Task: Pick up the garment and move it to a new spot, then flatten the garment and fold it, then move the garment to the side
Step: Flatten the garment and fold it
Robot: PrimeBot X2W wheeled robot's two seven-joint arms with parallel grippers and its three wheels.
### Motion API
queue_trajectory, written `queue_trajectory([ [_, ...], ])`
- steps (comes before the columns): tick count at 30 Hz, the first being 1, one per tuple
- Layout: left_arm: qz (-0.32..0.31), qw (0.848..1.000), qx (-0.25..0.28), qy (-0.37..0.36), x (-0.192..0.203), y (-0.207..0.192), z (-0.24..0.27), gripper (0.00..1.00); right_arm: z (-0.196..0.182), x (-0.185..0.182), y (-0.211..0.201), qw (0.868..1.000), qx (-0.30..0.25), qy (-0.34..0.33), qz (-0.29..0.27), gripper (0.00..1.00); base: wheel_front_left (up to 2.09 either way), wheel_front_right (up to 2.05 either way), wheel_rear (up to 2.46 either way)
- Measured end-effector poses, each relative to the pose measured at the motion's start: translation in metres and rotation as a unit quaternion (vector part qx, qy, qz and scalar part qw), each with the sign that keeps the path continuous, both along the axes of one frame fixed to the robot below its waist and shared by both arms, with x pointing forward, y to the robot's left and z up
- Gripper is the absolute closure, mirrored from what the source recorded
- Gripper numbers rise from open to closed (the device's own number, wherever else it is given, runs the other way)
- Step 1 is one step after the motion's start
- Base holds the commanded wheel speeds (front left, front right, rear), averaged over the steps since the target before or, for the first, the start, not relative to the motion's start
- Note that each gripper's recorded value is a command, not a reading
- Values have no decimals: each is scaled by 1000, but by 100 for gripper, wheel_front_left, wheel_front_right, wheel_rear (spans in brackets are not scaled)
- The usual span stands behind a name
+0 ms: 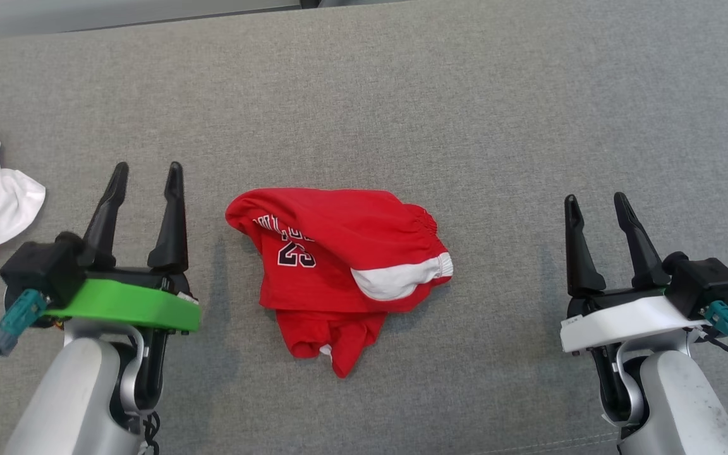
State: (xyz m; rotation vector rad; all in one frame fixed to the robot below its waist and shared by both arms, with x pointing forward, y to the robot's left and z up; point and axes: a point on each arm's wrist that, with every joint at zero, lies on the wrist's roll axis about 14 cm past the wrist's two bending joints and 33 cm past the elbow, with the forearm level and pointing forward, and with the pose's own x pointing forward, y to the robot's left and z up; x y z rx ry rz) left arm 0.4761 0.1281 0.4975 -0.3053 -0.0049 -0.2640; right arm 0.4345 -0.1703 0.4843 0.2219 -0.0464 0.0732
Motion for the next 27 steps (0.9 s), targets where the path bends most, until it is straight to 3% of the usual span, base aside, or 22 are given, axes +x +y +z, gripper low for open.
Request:
queue_trajectory([
  [4, 69, 996, 30, -44, -11, 21, 22, 0, 5, -1, 2, 1000, -6, -7, 3, 0, 0, 0, 0],
  [7, 87, 993, 53, -65, -21, 26, 31, 0, 10, -1, 3, 1000, -10, -14, 5, 0, 0, 0, 0],
  [16, 51, 991, 121, -29, -53, 18, -4, 0, 13, -10, 1, 1000, -18, -15, 3, 0, 0, 0, 0],
  [23, 48, 991, 119, -23, -55, 17, -8, 0, 8, -9, 10, 1000, -17, -8, 15, 0, 0, 0, 0],
  [27, 46, 991, 120, -24, -54, 18, -9, 0, 4, -8, 32, 999, -17, -1, 50, 0, 0, 0, 0],
])
